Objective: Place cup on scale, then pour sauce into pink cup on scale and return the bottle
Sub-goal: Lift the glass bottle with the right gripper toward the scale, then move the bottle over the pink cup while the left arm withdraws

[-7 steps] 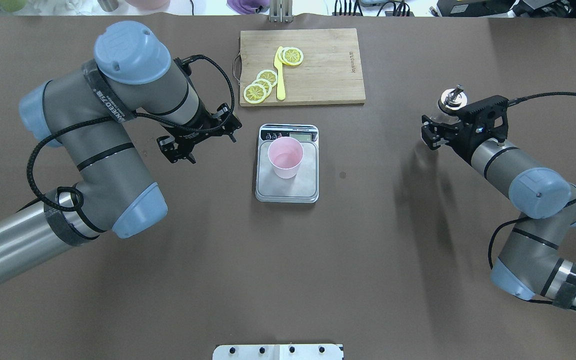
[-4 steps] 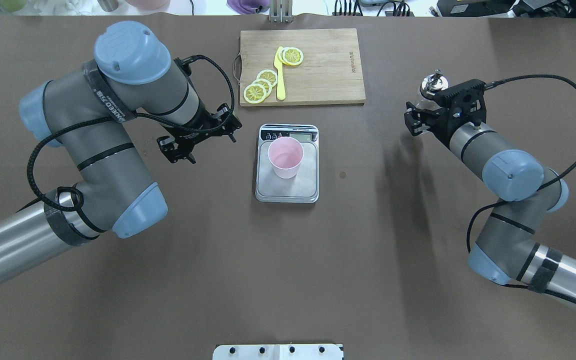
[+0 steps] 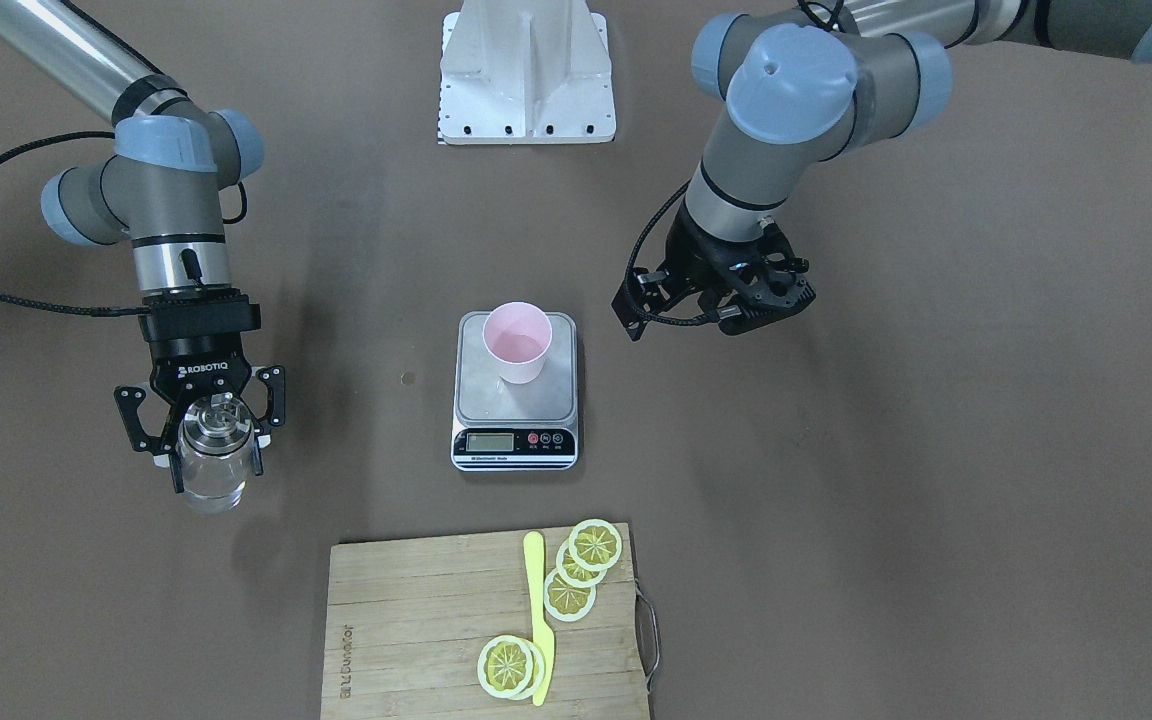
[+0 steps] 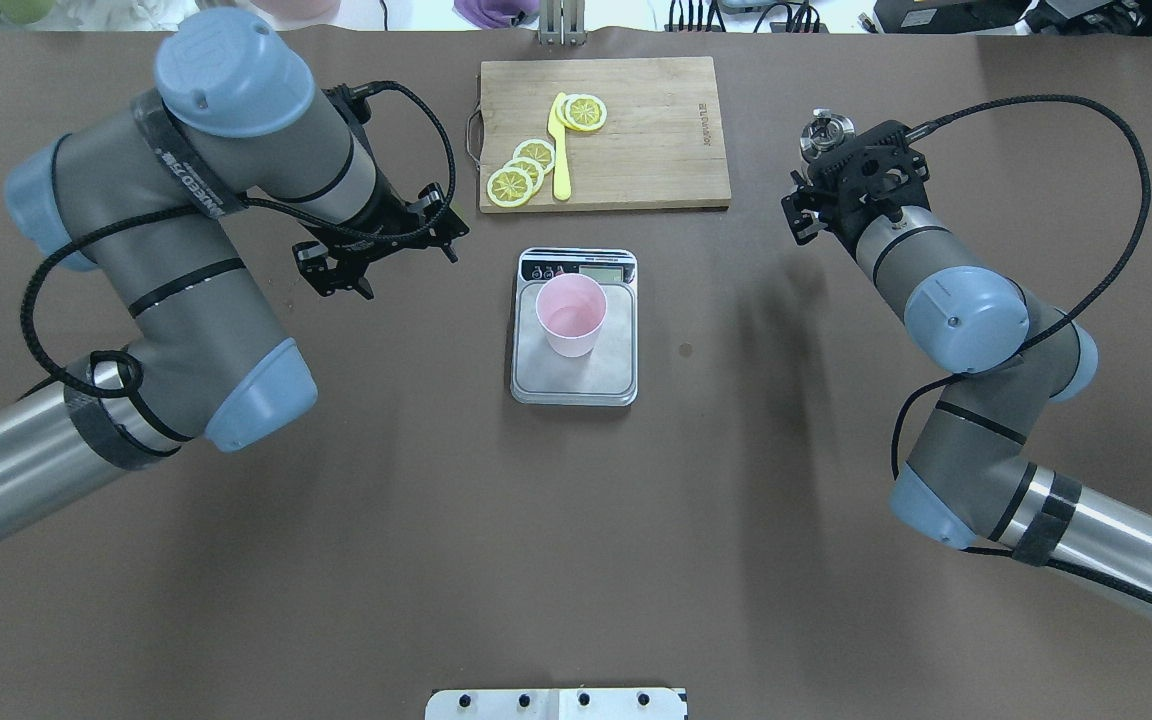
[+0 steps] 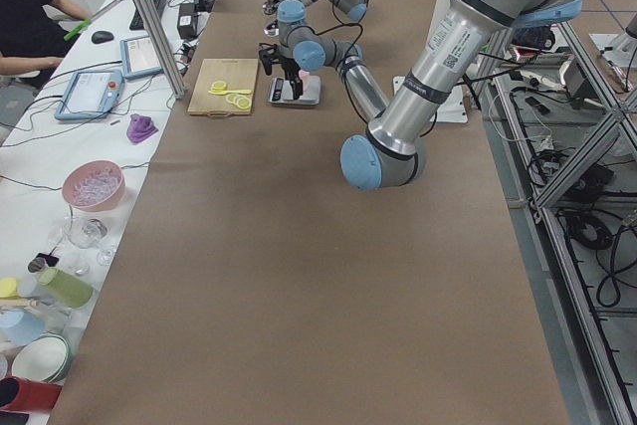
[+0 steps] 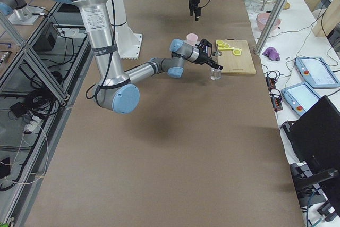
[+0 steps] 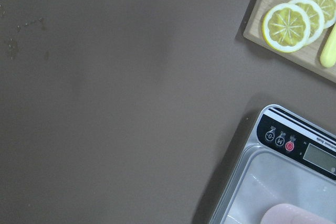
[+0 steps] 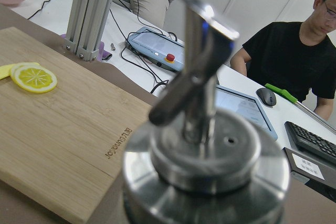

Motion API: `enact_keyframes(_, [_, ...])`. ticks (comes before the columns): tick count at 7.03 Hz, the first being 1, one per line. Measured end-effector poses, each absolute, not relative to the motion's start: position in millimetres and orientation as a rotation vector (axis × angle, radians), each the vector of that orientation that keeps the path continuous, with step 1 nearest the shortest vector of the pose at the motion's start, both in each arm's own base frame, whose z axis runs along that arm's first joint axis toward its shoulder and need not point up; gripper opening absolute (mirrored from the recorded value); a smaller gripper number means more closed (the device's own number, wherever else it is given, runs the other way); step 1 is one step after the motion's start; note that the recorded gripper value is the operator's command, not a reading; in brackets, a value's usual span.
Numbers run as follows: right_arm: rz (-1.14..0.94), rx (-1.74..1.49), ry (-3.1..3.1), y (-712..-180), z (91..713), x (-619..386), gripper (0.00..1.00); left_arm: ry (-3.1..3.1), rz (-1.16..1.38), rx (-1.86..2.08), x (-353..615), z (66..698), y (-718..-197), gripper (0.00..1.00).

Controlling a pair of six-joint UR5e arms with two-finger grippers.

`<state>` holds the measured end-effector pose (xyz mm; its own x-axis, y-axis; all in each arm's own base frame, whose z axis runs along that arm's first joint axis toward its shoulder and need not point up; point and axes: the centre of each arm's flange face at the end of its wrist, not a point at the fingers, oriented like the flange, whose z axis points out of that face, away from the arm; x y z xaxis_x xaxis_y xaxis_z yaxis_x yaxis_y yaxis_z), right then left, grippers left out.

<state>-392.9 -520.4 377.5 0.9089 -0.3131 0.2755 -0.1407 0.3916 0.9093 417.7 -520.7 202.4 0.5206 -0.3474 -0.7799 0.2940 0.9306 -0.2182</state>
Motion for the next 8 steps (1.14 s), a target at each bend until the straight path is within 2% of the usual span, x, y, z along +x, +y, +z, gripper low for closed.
enact_keyframes(5, [-0.329,1.271,-0.183,-519.3,322.1,-419.9,0.00,0.719,-0.019,0.206,227.5,315.2,-587.5,0.98])
enact_keyframes(8, [-0.420,1.300,0.007,-476.7,288.9,-474.8,0.00,0.643,-0.038,0.216,134.4,377.3,-597.5,0.98])
